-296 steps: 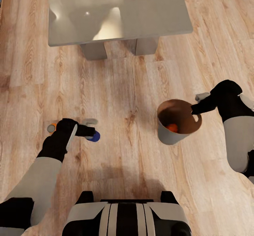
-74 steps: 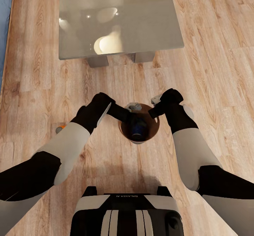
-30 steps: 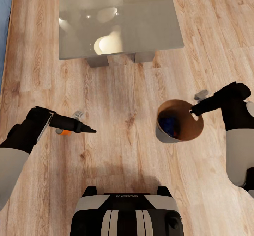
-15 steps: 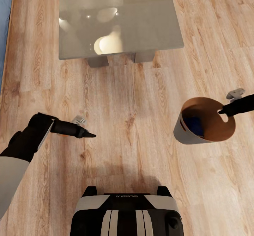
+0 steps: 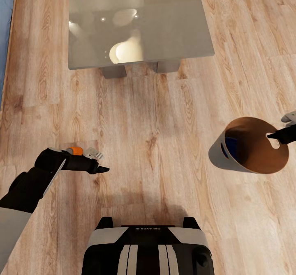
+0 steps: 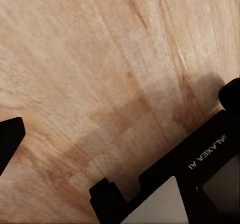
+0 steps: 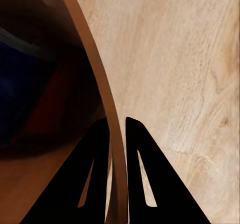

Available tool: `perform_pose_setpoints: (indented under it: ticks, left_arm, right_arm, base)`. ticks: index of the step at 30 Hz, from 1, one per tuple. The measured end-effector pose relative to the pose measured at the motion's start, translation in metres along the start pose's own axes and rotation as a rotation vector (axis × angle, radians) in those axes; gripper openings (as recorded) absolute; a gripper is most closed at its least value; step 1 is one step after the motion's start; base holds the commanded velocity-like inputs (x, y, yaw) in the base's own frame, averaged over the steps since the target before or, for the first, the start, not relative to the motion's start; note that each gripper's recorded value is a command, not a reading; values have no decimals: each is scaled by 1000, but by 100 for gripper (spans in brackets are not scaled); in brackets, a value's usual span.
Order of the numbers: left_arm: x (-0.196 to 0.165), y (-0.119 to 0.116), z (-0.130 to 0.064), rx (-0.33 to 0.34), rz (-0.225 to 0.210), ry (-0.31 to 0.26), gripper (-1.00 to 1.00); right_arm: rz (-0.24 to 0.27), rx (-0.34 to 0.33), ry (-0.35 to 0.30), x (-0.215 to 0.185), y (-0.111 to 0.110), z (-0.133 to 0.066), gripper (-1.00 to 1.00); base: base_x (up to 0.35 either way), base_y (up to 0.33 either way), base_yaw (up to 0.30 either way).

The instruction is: Put the three can of soda from the living room inside the tash can in the kitchen.

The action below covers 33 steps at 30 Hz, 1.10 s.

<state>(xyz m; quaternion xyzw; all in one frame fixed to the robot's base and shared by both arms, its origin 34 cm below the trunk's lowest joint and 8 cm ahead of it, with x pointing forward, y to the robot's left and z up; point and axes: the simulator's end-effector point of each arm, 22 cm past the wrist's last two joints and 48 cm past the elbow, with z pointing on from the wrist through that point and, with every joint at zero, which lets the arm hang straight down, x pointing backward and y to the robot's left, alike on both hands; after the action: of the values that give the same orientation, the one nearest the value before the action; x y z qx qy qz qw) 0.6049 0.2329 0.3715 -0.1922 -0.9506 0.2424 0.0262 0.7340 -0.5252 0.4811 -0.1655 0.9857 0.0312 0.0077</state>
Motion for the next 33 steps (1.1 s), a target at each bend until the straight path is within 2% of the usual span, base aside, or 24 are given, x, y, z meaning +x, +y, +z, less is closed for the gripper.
perform_pose_setpoints:
  ticks: [3,8,12,13,15,16,18,21,22,23,24,27,30,33]
  left_arm:
    - [8,2,-1,-2,-26,12,100]
    - [16,8,-3,-9,-62,14,100]
    - [17,7,-2,-8,-70,9,100]
    - [16,6,-3,-8,-69,6,100]
    - [12,4,-6,-10,-63,-13,100]
    - [13,6,-10,-14,-76,-26,100]
    - [25,19,-19,-35,-142,-55,100]
    - [40,30,-33,-54,-221,-73,100]
    - [41,30,-36,-55,-236,-72,100]
    - [48,34,-41,-61,-284,-60,100]
    - [49,34,-44,-62,-298,-57,100]
    - [53,38,-52,-74,-321,-54,100]
    - [57,39,-55,-85,-330,-46,100]
    - [59,35,-58,-100,-326,-41,100]
  right_arm:
    - [-41,19,-16,2,-3,-6,-100]
    - [-135,27,-11,21,5,-5,-100]
    - [-149,22,-37,20,13,-7,-100]
    - [-139,21,-39,20,14,-7,-100]
    - [-51,15,-44,20,16,-7,-100]
    - [-13,11,-43,21,17,-6,-100]
    - [35,-10,-36,23,27,2,-100]
    - [65,-37,-29,22,44,9,-100]
    - [68,-40,-28,21,46,8,-100]
    - [94,-37,-18,23,47,9,-100]
    - [108,-34,-13,24,47,7,-100]
    - [172,-27,41,44,50,10,-100]
    - [197,-39,87,64,60,15,-100]
    - [208,-63,101,70,72,18,-100]
  base:
    - [0,0,0]
    - [0,0,0]
    - [0,0,0]
    - [0,0,0]
    - [0,0,0]
    - [0,0,0]
    - [0,0,0]
    - [0,0,0]
    - [0,0,0]
    - [0,0,0]
    - [0,0,0]
    - [0,0,0]
    - [0,0,0]
    - [0,0,0]
